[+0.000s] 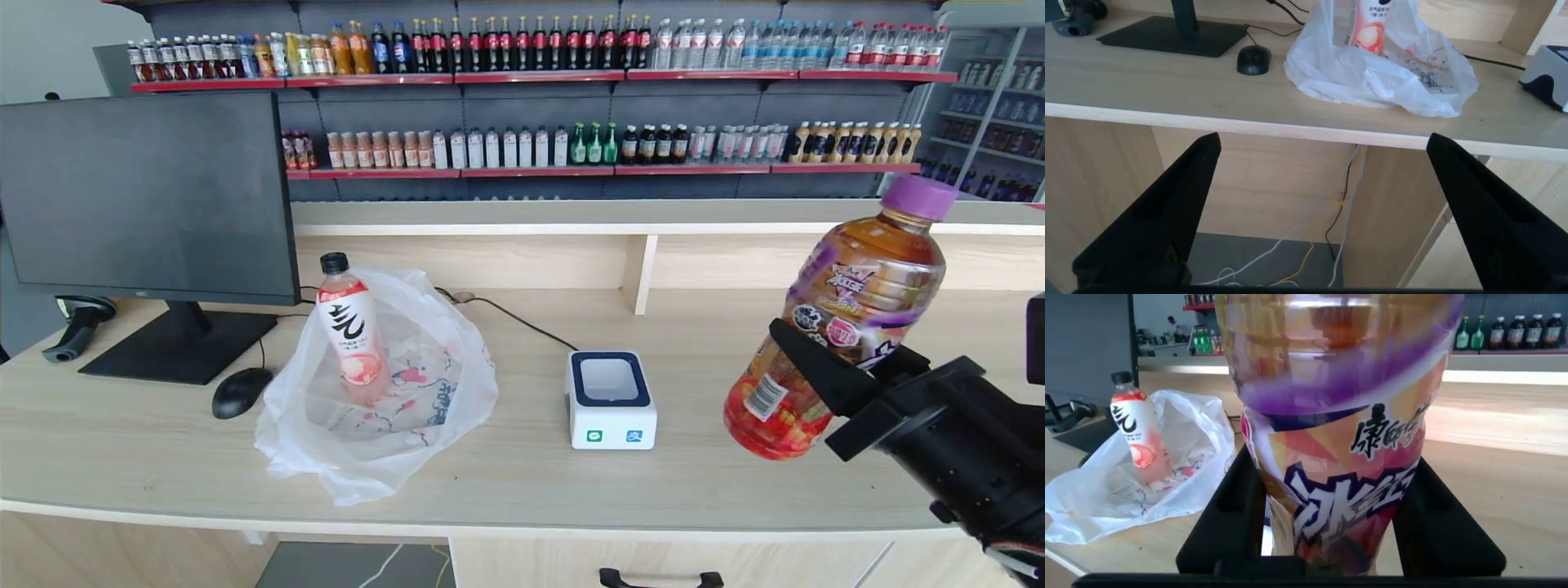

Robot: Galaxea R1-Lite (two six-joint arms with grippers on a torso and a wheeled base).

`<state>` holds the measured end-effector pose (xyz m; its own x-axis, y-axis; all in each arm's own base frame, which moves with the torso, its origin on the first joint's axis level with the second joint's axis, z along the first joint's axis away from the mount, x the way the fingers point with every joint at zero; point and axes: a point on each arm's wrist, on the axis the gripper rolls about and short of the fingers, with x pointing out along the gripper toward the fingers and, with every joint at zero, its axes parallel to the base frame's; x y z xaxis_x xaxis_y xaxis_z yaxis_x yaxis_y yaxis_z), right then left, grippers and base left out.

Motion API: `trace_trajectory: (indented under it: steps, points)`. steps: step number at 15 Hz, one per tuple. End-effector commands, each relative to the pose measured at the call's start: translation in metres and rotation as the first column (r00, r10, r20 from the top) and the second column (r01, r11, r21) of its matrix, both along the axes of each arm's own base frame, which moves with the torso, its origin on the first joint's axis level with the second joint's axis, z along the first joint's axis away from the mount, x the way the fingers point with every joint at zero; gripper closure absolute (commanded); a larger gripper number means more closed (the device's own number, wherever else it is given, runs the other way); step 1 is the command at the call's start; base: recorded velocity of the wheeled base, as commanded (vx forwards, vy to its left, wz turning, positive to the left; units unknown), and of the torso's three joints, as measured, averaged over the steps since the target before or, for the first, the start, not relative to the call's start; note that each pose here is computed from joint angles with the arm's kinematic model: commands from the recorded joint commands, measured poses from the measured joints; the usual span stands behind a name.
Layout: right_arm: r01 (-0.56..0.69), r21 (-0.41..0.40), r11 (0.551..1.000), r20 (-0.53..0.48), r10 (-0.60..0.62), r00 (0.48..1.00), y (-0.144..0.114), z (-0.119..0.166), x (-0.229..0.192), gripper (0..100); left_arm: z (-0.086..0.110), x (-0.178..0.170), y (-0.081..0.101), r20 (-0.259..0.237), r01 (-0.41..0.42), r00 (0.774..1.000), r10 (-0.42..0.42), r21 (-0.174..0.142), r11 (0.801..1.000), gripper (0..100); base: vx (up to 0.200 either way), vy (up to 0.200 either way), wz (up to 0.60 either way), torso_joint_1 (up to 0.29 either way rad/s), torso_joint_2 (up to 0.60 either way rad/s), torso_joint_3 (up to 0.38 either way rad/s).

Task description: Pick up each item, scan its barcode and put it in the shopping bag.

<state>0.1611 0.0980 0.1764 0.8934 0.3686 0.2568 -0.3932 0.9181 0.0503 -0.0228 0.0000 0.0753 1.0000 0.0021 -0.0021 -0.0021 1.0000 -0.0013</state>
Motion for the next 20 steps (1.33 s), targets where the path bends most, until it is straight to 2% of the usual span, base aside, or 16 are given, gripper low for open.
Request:
trace_trajectory:
  steps: [1,4,6,8,10,13,14,16,17,18,20]
  points:
    - [0.003,-0.026,1.0,-0.01,-0.003,1.0,0.01,-0.003,0.015,100,0.0,0.0,0.0,0.001,-0.001,1.0,0.001,0.0,1.0,0,0.0,0.0,0.0,0.0,0.0,0.0]
    - [0.003,-0.042,0.999,-0.008,-0.003,1.0,0.023,-0.005,0.036,100,0.0,0.0,0.0,-0.001,-0.001,1.0,0.001,-0.003,1.0,0,0.0,0.0,0.0,0.0,0.0,0.0]
    - [-0.005,-0.095,0.995,0.031,0.008,0.999,0.035,-0.003,0.055,100,0.0,0.0,0.0,0.001,-0.001,1.0,0.001,-0.003,1.0,0,0.0,0.0,0.0,0.0,0.0,0.0]
    - [-0.068,-0.144,0.987,0.083,0.081,0.993,0.047,-0.001,0.072,100,0.0,0.0,0.0,0.001,-0.001,1.0,0.001,-0.003,1.0,0,0.0,0.0,0.0,0.0,0.0,0.0]
    - [-0.064,-0.225,0.972,0.16,0.101,0.982,0.042,0.004,0.097,100,0.0,0.0,0.0,0.001,-0.001,1.0,0.001,-0.003,1.0,0,0.0,0.0,0.0,0.0,0.0,0.0]
    - [-0.102,-0.36,0.927,0.245,0.199,0.949,0.036,0.005,0.116,100,0.0,0.0,0.0,0.001,-0.001,1.0,0.001,-0.003,1.0,0,0.0,0.0,0.0,0.0,0.0,0.0]
    - [-0.132,-0.447,0.885,0.301,0.288,0.909,0.03,0.008,0.124,100,0.0,0.0,0.0,-0.001,-0.001,1.0,0.001,-0.003,1.0,0,0.0,0.0,0.0,0.0,0.0,0.0]
    - [-0.139,-0.523,0.841,0.343,0.356,0.869,0.025,0.013,0.132,100,0.0,0.0,0.0,-0.001,-0.001,1.0,0.001,-0.003,1.0,0,0.0,0.0,0.0,0.0,0.0,0.0]
    - [-0.145,-0.584,0.799,0.365,0.417,0.832,0.027,0.021,0.136,100,0.0,0.0,0.0,-0.001,-0.001,1.0,0.001,-0.003,1.0,0,0.0,0.0,0.0,0.0,0.0,0.0]
    - [-0.136,-0.609,0.782,0.39,0.444,0.807,0.029,0.025,0.14,100,0.0,0.0,0.0,0.001,-0.001,1.0,0.001,-0.003,1.0,0,0.0,0.0,0.0,0.0,0.0,0.0]
    - [-0.091,-0.642,0.762,0.419,0.447,0.791,0.033,0.024,0.145,100,0.0,0.0,0.0,-0.001,-0.001,1.0,0.001,-0.002,1.0,0,0.0,0.0,0.0,0.0,0.0,0.0]
